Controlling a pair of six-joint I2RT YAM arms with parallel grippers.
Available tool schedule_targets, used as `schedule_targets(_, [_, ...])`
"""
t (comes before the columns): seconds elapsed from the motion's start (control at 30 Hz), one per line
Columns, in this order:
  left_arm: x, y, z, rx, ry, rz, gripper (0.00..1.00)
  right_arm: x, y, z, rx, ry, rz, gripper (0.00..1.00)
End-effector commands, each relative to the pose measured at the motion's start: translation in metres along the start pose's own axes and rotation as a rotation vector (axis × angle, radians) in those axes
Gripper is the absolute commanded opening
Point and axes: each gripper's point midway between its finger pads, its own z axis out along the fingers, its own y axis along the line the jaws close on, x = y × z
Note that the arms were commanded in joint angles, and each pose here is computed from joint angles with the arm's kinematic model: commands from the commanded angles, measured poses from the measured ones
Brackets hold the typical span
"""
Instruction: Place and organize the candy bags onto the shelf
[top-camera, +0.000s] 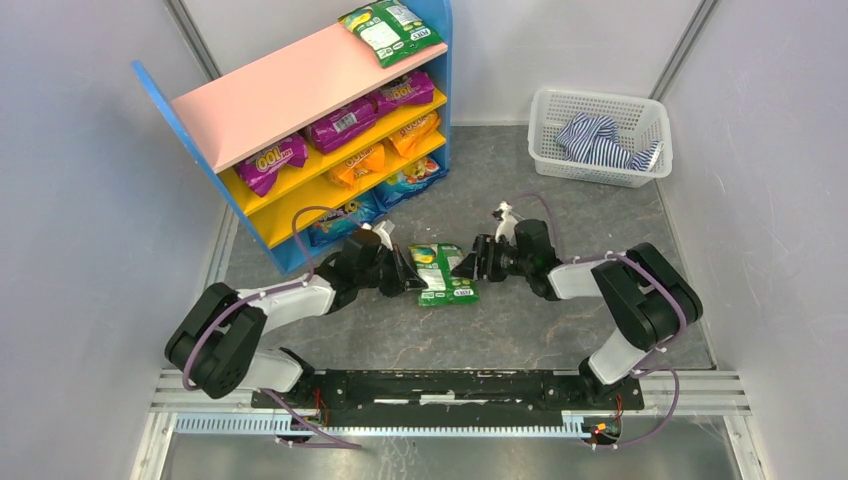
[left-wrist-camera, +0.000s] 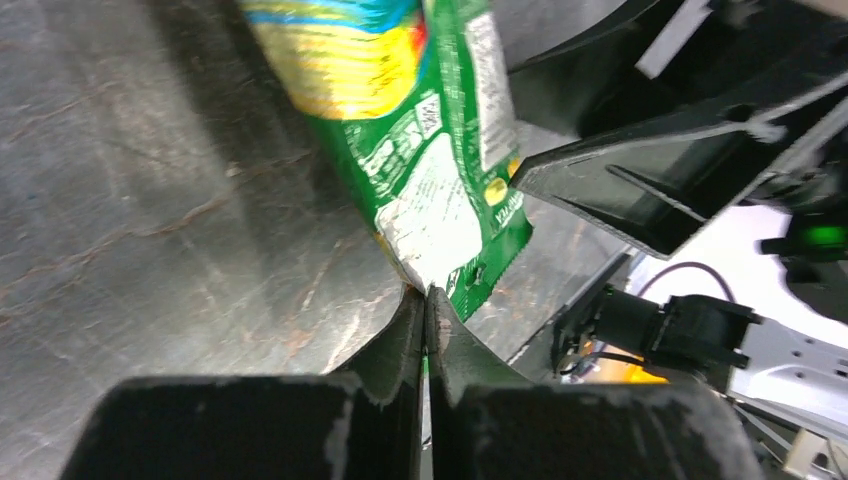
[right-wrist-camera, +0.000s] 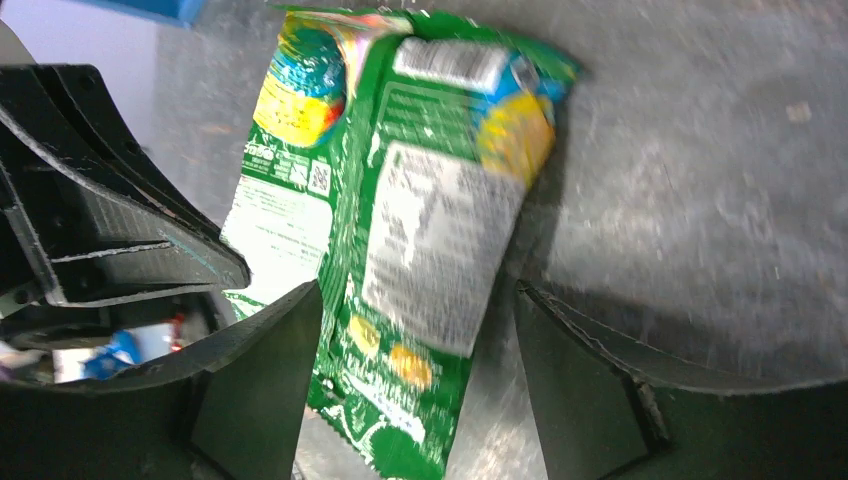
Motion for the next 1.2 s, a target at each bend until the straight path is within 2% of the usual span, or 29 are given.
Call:
schedule_targets(0.0, [-0.007, -0.031, -0.008, 0.132, -0.028, -0.026, 0.05, 0.005, 0.014, -0.018, -0.071, -0.049, 0.208, 0.78])
schedule_targets(0.27, [-0.007, -0.037, -0.016, 0.169, -0.057, -0.085, 0.02, 0.026, 0.007, -0.043, -0.012, -0.112, 0.438, 0.84])
schedule_targets(0.47, [-0.011, -0.046, -0.021, 0.211, -0.079, -0.12, 0.02, 0.035, 0.028, -0.049, -0.098, -0.127, 0.534, 0.84])
schedule_targets(0.53, [-0.012, -0.049, -0.021, 0.224, -0.081, -0.129, 0.02, 0.032, 0.036, -0.045, -0.113, -0.146, 0.548, 0.82])
schedule_targets(0.73, [-0.008, -0.05, -0.02, 0.248, -0.076, -0.169, 0.02, -0.001, 0.056, -0.042, -0.201, -0.313, 0.626, 0.78])
schedule_targets(0.93, [-0.006, -0.049, -0.018, 0.265, -0.08, -0.185, 0.02, -0.021, 0.082, -0.029, -0.304, -0.361, 0.768, 0.71])
schedule_targets(1.07, [-0.006, -0.051, -0.017, 0.272, -0.084, -0.172, 0.02, -0.023, 0.081, -0.022, -0.263, -0.387, 0.787, 0.69])
schedule_targets(1.17, [-0.003, -0.051, -0.015, 0.271, -0.067, -0.164, 0.02, -0.021, 0.071, -0.016, -0.18, -0.389, 0.767, 0.62])
